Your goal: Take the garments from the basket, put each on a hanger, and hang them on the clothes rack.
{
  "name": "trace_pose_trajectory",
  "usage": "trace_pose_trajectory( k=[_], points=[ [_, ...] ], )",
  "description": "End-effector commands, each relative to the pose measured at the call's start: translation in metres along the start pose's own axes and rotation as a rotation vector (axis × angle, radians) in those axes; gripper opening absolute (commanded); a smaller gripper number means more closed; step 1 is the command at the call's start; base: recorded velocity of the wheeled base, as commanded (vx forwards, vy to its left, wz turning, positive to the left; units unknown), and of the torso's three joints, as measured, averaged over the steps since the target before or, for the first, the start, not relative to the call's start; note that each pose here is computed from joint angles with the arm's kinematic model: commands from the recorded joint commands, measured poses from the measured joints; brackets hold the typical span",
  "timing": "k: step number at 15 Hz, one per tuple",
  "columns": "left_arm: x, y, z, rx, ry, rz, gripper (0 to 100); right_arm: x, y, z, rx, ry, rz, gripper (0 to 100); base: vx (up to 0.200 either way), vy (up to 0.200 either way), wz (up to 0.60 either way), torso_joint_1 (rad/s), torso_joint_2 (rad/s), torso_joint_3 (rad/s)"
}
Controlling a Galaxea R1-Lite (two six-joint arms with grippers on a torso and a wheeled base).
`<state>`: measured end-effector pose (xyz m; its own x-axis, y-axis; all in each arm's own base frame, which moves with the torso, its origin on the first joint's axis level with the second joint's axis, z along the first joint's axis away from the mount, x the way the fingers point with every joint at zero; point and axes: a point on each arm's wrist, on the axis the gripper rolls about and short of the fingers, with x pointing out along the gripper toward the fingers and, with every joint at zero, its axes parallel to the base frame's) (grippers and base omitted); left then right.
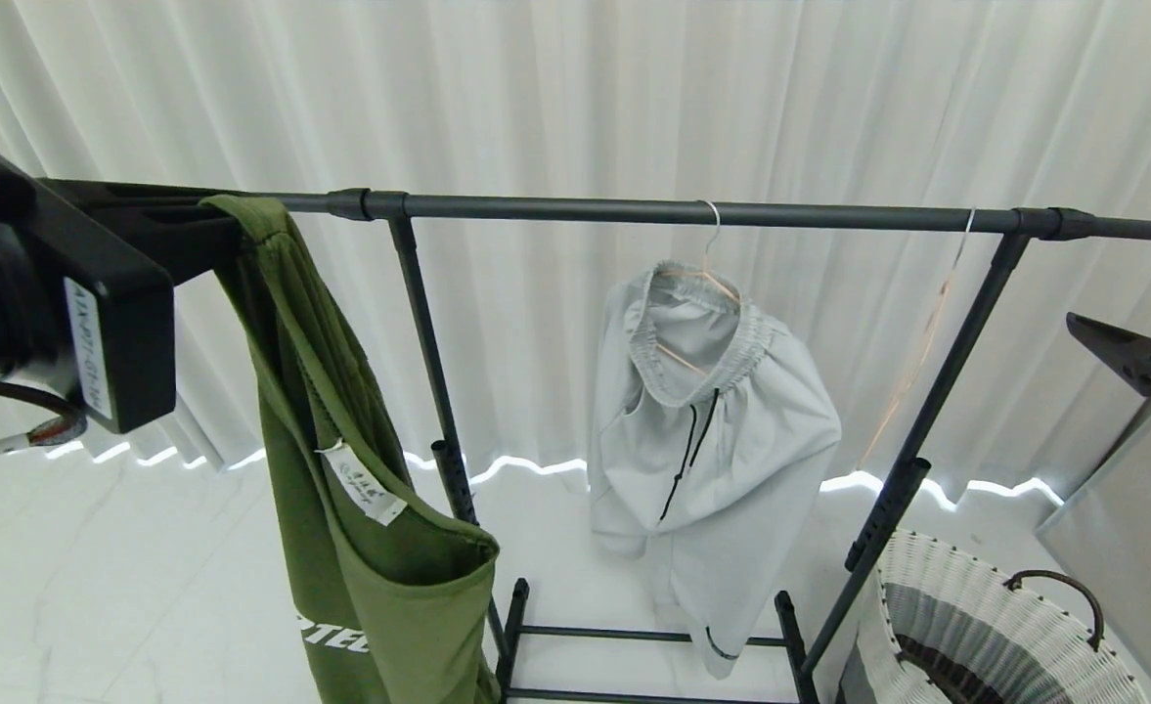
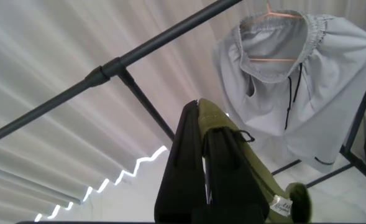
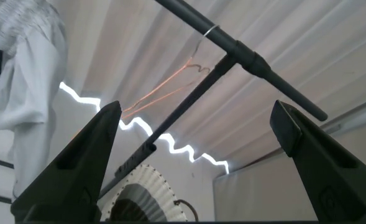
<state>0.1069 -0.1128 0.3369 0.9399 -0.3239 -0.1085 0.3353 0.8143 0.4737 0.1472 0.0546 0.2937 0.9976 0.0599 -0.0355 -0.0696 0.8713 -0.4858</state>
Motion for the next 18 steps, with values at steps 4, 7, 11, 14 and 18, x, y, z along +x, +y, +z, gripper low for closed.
trace_pose_trajectory(
  k=[4, 7, 11, 14, 18],
  points=[
    [0.001, -0.003, -0.003, 0.007, 0.009, -0.006, 0, 0.001, 0.005, -0.01, -0.013, 0.031, 0.014, 100, 0.2, 0.0, 0.0, 0.004, 0.0, 0.004],
    [0.002, -0.004, -0.005, 0.011, 0.016, -0.01, 0, 0.002, 0.008, -0.013, -0.019, 0.039, 0.029, 100, 0.2, 0.0, 0.0, 0.007, 0.0, -0.004],
    [0.0, -0.007, -0.014, 0.043, 0.034, -0.023, 0, 0.001, 0.02, -0.038, -0.045, 0.119, 0.06, 100, 0.0, 0.0, 0.0, 0.0, 0.0, 0.0],
    [-0.01, -0.009, -0.028, 0.082, 0.044, -0.042, 0, 0.006, 0.019, -0.054, -0.042, 0.196, 0.031, 100, 0.0, 0.0, 0.0, 0.0, 0.0, 0.0],
    [-0.018, -0.008, -0.038, 0.092, 0.049, -0.041, 0, 0.046, 0.038, -0.076, 0.142, 0.36, 0.046, 100, 0.0, 0.0, 0.0, 0.0, 0.0, 0.0]
  ],
)
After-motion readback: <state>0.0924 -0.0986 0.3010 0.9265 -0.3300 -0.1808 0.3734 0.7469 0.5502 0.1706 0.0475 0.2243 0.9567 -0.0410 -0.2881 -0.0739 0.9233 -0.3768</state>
